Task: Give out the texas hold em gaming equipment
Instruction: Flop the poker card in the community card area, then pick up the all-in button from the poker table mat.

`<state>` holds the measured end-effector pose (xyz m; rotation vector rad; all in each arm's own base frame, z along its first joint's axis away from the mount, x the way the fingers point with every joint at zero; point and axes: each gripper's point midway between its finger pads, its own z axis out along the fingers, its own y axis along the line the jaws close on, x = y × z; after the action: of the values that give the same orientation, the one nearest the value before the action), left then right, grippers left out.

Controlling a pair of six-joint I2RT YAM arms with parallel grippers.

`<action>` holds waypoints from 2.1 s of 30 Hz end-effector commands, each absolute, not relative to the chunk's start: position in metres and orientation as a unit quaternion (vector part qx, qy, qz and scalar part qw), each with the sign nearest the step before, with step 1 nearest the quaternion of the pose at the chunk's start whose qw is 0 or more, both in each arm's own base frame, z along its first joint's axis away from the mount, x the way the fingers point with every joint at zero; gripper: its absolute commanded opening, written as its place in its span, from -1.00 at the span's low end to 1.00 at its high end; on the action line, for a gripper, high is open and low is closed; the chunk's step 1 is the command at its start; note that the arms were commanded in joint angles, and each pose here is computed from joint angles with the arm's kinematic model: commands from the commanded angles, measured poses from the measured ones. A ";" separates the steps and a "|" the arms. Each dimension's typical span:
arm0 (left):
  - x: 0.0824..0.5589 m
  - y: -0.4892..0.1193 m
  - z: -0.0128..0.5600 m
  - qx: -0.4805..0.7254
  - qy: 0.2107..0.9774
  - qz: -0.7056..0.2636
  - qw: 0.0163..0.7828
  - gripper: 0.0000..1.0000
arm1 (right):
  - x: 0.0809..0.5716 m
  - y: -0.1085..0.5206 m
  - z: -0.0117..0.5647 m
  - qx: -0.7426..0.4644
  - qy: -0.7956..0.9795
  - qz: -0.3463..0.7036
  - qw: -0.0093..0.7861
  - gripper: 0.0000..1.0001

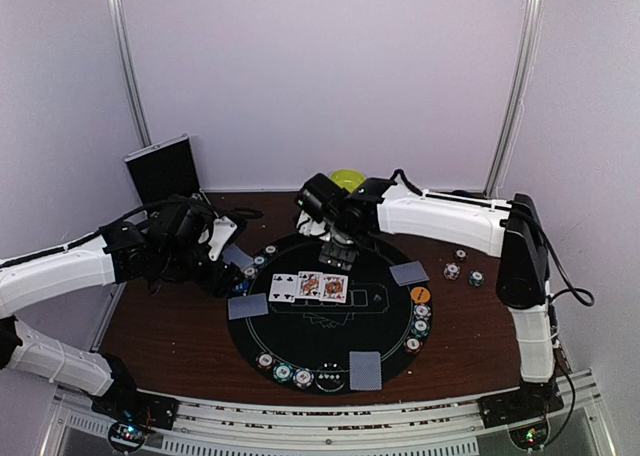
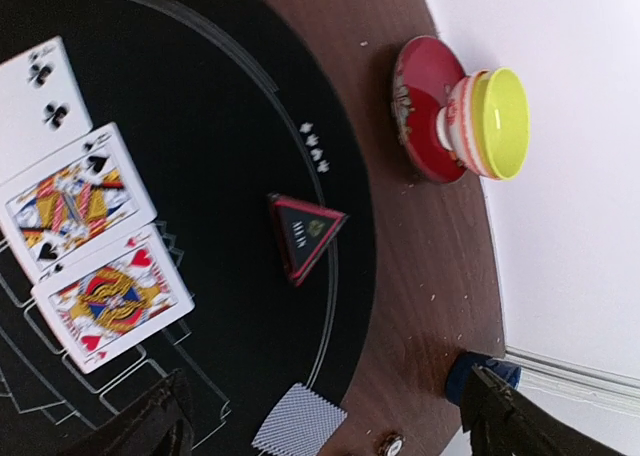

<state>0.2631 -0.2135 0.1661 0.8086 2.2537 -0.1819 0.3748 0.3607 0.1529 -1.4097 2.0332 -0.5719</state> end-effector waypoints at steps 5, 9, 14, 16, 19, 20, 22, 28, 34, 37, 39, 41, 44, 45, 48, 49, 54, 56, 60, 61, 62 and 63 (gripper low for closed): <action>0.271 -0.216 0.181 0.297 0.866 -0.083 0.393 0.26 | 0.445 0.357 0.139 -0.373 0.869 -0.079 0.315 1.00; 0.271 -0.215 0.183 0.296 0.866 -0.083 0.395 0.26 | 0.471 0.351 0.128 -0.315 0.893 -0.030 0.319 1.00; 0.271 -0.214 0.183 0.294 0.866 -0.082 0.397 0.26 | 0.486 0.347 0.121 -0.276 0.905 0.008 0.324 1.00; 0.271 -0.215 0.183 0.294 0.866 -0.083 0.397 0.26 | 0.483 0.351 0.113 -0.276 0.908 0.021 0.315 1.00; 0.271 -0.215 0.183 0.295 0.865 -0.082 0.397 0.26 | 0.481 0.351 0.098 -0.269 0.914 0.027 0.302 1.00; 0.272 -0.215 0.183 0.294 0.866 -0.082 0.396 0.26 | 0.481 0.351 0.093 -0.264 0.916 0.027 0.299 1.00; 0.271 -0.215 0.183 0.295 0.866 -0.082 0.396 0.26 | 0.482 0.351 0.087 -0.253 0.919 0.029 0.301 1.00; 0.272 -0.215 0.183 0.294 0.866 -0.080 0.397 0.26 | 0.488 0.351 0.080 -0.231 0.922 0.027 0.309 1.00; 0.272 -0.214 0.182 0.293 0.867 -0.079 0.395 0.26 | 0.483 0.351 0.056 -0.237 0.928 0.026 0.286 1.00; 0.272 -0.214 0.181 0.294 0.867 -0.078 0.395 0.26 | 0.479 0.352 0.046 -0.241 0.931 0.029 0.273 0.95; 0.272 -0.214 0.181 0.294 0.867 -0.078 0.395 0.26 | 0.476 0.353 0.041 -0.245 0.932 0.034 0.263 0.92; 0.272 -0.214 0.182 0.294 0.867 -0.079 0.395 0.26 | 0.474 0.353 0.038 -0.246 0.934 0.037 0.258 0.88; 0.272 -0.214 0.181 0.294 0.867 -0.079 0.395 0.26 | 0.473 0.352 0.034 -0.247 0.935 0.036 0.253 0.86; 0.272 -0.214 0.181 0.294 0.867 -0.078 0.395 0.26 | 0.472 0.352 0.034 -0.247 0.935 0.036 0.252 0.85; 0.272 -0.215 0.182 0.294 0.866 -0.079 0.395 0.26 | 0.473 0.351 0.030 -0.245 0.937 0.039 0.248 0.81; 0.272 -0.214 0.182 0.294 0.866 -0.079 0.396 0.26 | 0.474 0.350 0.029 -0.243 0.937 0.040 0.247 0.79; 0.272 -0.214 0.181 0.294 0.867 -0.079 0.395 0.26 | 0.480 0.344 0.022 -0.229 0.942 0.044 0.241 0.68; 0.272 -0.214 0.181 0.293 0.867 -0.078 0.395 0.26 | 0.481 0.343 0.021 -0.225 0.943 0.050 0.239 0.64; 0.272 -0.214 0.181 0.294 0.867 -0.077 0.394 0.26 | 0.484 0.343 0.019 -0.222 0.944 0.056 0.237 0.58; 0.272 -0.214 0.181 0.294 0.867 -0.077 0.394 0.26 | 0.484 0.344 0.019 -0.222 0.944 0.058 0.237 0.58; 0.273 -0.214 0.180 0.294 0.868 -0.077 0.394 0.26 | 0.483 0.345 0.018 -0.223 0.944 0.060 0.235 0.57; 0.273 -0.214 0.181 0.294 0.867 -0.077 0.395 0.26 | 0.483 0.346 0.017 -0.224 0.944 0.063 0.233 0.56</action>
<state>0.2632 -0.2120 0.1685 0.7971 2.2484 -0.1795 0.4806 0.3473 0.0314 -0.6298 2.5619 0.1623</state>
